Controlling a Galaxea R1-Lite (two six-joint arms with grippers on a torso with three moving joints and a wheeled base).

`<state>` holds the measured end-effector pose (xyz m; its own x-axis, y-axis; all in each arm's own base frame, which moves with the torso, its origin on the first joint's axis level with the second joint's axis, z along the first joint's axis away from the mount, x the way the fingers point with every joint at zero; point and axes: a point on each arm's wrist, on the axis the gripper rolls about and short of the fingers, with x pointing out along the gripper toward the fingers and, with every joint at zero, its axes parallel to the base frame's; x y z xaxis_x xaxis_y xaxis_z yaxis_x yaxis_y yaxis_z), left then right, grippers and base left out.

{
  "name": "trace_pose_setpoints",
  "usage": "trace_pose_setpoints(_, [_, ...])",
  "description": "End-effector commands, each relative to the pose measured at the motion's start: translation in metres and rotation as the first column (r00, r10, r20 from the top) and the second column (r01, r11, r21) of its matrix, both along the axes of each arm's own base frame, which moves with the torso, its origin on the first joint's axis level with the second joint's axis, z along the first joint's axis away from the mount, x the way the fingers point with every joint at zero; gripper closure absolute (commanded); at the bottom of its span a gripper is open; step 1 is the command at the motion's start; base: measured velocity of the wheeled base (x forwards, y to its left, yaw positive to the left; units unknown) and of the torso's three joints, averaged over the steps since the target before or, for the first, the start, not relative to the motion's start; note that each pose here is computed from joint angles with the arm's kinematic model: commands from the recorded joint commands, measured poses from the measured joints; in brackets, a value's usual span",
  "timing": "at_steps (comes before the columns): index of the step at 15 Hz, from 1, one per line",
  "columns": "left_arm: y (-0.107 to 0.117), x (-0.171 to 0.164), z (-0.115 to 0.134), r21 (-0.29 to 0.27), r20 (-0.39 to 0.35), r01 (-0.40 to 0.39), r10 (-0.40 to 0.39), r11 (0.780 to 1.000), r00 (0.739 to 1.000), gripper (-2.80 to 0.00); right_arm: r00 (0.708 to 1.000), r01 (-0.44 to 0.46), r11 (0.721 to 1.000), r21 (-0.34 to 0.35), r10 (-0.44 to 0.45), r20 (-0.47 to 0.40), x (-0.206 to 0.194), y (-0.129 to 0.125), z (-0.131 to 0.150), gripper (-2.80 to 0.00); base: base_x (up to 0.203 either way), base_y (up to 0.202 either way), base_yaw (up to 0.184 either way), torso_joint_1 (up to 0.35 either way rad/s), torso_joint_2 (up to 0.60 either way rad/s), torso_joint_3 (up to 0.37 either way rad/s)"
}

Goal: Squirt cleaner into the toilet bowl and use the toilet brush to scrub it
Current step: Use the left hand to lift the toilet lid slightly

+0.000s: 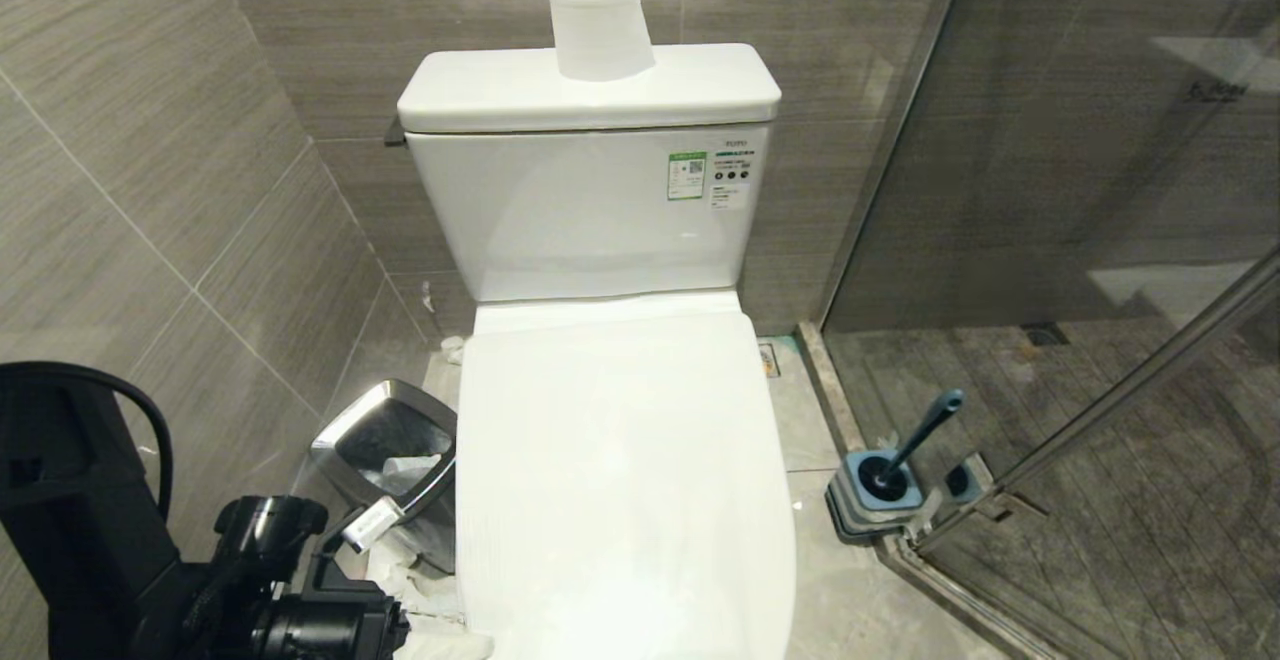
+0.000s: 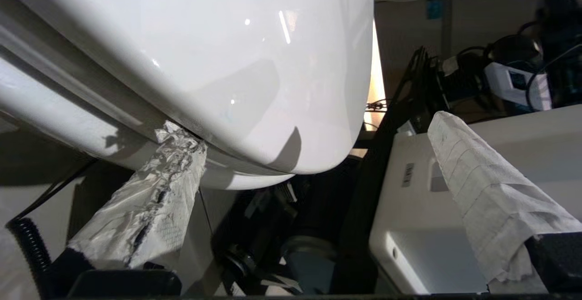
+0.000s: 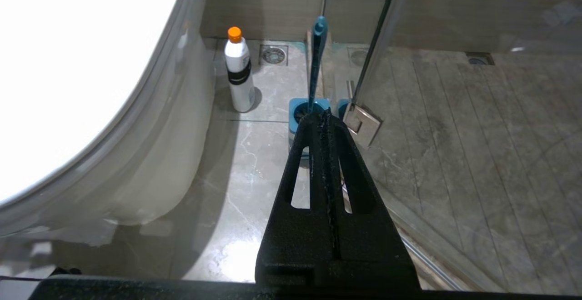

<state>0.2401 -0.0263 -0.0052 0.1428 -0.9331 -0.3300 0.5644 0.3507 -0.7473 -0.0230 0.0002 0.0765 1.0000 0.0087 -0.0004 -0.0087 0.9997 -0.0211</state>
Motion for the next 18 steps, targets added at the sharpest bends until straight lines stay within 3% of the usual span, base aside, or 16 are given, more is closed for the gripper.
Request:
trace_pose_setpoints(1, [0.0003,-0.0001,0.0003,0.011,0.016,-0.001,0.001,1.000,1.000,-2.80,1.000,-0.001,1.000,0.000,0.001,0.000,0.0000,0.0000,0.0000,0.00,0.000,0.000,0.000,0.000,0.00,0.000])
trace_pose_setpoints(5, [0.0032,0.0030,-0.0008,0.074,0.055,-0.035,0.031,0.997,0.998,-2.80,1.000,-0.001,1.000,0.000,0.001,0.000,0.0000,0.0000,0.0000,0.00,0.000,0.000,0.000,0.000,0.00,0.000])
trace_pose_setpoints(8, [0.0091,0.0053,-0.0021,0.124,0.139,-0.057,0.039,0.991,0.989,-2.80,1.000,-0.001,1.000,0.000,0.001,0.000,0.0000,0.0000,0.0000,0.00,0.000,0.000,0.000,0.000,0.00,0.000])
trace_pose_setpoints(18, [0.0083,-0.0004,-0.0044,0.174,0.137,-0.062,0.039,0.983,0.990,-2.80,1.000,-0.001,1.000,0.000,0.001,0.000,0.0000,0.0000,0.0000,0.00,0.000,0.000,0.000,0.000,0.00,0.000])
